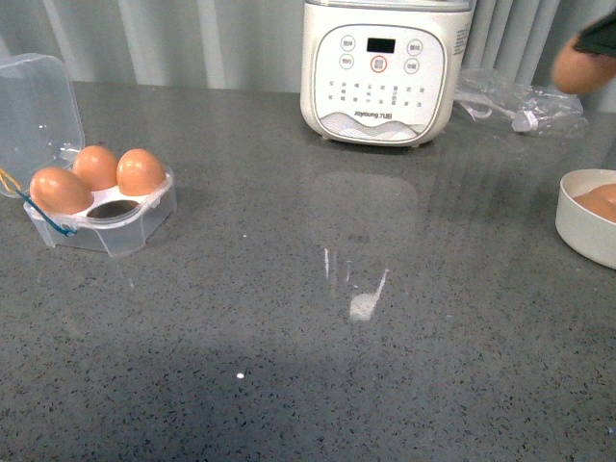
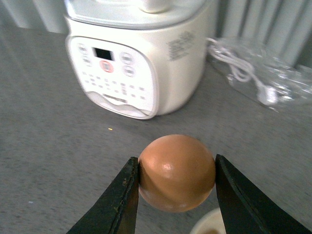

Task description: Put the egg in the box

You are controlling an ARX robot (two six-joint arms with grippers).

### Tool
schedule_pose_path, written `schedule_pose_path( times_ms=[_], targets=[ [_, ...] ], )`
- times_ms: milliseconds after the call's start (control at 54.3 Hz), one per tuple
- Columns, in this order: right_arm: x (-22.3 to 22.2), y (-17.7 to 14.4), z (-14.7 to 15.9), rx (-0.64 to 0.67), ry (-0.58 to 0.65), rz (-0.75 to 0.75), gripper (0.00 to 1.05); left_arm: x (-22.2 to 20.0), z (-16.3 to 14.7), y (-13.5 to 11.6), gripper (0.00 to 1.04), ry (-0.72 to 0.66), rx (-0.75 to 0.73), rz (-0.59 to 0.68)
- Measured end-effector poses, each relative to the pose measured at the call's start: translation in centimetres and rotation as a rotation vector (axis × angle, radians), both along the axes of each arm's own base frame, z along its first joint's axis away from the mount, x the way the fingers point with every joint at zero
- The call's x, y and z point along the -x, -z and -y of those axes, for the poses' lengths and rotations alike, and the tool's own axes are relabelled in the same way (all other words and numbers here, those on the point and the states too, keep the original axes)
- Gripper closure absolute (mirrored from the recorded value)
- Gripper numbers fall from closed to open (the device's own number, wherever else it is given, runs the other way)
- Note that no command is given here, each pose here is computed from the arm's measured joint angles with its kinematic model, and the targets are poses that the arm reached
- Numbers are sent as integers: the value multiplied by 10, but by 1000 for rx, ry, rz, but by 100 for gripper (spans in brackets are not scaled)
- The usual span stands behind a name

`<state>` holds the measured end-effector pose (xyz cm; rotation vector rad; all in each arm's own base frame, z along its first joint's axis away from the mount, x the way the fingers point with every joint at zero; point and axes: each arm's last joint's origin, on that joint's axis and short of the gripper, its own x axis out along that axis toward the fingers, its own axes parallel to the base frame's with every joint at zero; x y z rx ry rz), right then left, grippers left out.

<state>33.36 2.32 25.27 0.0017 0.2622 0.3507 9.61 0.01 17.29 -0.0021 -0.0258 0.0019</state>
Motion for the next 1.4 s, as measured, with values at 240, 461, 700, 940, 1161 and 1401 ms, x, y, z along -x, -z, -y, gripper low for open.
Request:
schedule_pose_path(
  times_ms=[240,461,700,940,1161,1401],
  targets=[
    [-21,-5,-76,-21,-257,13,66,0,0,0,7,0,0,0],
    [-21,-6,-145,-30,-514,6,66,0,0,0,7,0,0,0],
    [-20,15,-188,3,-644,-54,66,0,0,0,7,0,0,0],
    [-21,25,-211,19,-712,-78,66,0,0,0,7,0,0,0],
    [-21,32,-231,43,-758,-101,66,0,0,0,7,0,0,0],
    [-26,41,-246,72,-777,-126,66,0,0,0,7,0,0,0]
  ],
)
